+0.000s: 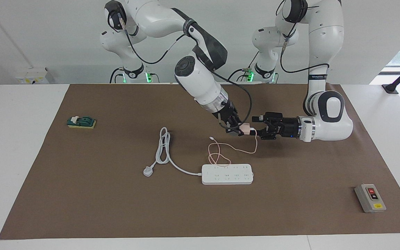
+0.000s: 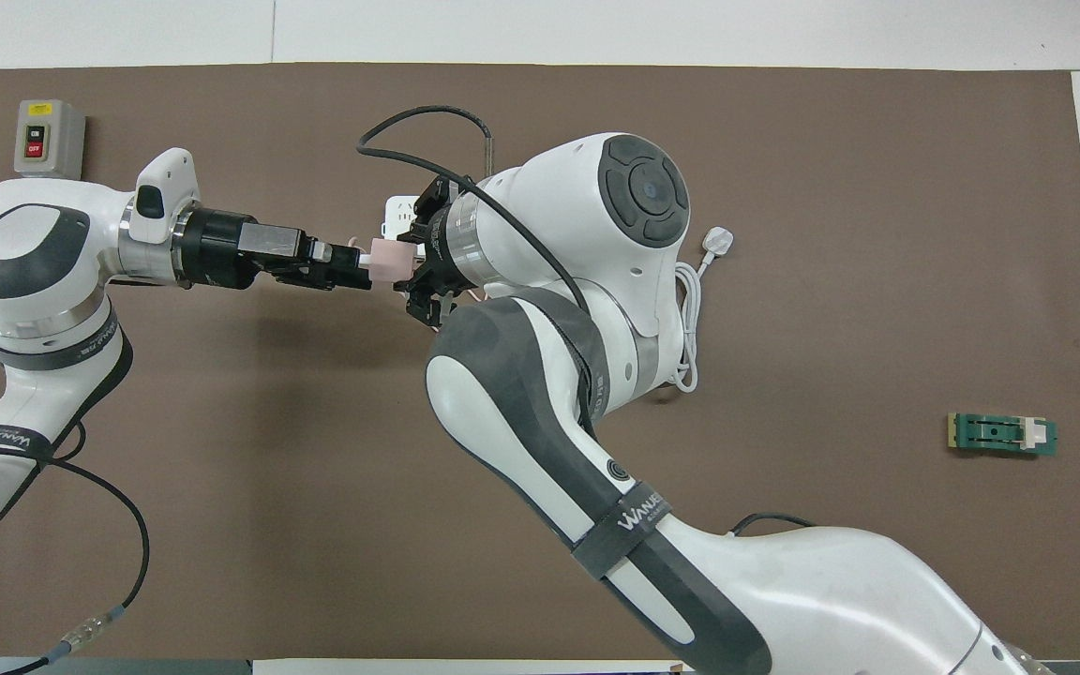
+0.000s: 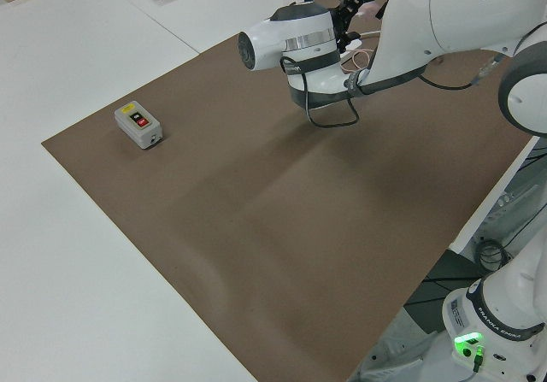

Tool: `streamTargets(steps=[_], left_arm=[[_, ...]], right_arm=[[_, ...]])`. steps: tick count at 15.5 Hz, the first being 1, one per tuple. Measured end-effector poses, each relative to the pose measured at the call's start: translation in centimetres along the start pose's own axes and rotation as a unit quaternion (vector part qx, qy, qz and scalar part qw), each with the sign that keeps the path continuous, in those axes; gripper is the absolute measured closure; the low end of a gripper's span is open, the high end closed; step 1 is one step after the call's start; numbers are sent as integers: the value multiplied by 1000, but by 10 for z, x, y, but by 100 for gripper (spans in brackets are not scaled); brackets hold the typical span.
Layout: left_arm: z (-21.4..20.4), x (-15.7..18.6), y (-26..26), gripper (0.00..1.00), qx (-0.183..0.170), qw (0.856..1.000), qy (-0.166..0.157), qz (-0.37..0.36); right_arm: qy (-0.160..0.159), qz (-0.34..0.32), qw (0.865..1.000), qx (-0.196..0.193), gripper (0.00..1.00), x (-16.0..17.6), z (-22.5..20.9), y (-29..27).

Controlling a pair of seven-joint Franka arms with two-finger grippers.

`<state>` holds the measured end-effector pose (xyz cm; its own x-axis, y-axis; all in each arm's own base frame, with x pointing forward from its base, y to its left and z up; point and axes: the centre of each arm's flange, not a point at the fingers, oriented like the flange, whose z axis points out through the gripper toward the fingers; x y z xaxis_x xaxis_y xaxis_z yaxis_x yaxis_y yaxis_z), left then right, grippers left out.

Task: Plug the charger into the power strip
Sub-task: 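Close the left gripper on the charger held by the right gripper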

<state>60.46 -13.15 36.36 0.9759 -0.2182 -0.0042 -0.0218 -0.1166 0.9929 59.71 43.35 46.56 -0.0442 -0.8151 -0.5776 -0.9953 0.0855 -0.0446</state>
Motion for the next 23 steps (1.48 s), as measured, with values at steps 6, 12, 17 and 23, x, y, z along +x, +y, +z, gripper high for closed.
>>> streamTargets(steps=[6,12,17,23], left_arm=[[9,2,0,0,5,1000,1,4],[9,6,4,13,-9,1000,19,7],[13,8,4,16,-7,1000,23,8],[21,8,5,48,-7,1000,17,17]], right_arm=[[-5,5,1000,-2,53,0,0,0],[-5,7,1000,-1,53,2,-1,-2],[-9,11,1000,-3,53,2,-1,-2],[-10,11,1000,-3,53,2,-1,-2]])
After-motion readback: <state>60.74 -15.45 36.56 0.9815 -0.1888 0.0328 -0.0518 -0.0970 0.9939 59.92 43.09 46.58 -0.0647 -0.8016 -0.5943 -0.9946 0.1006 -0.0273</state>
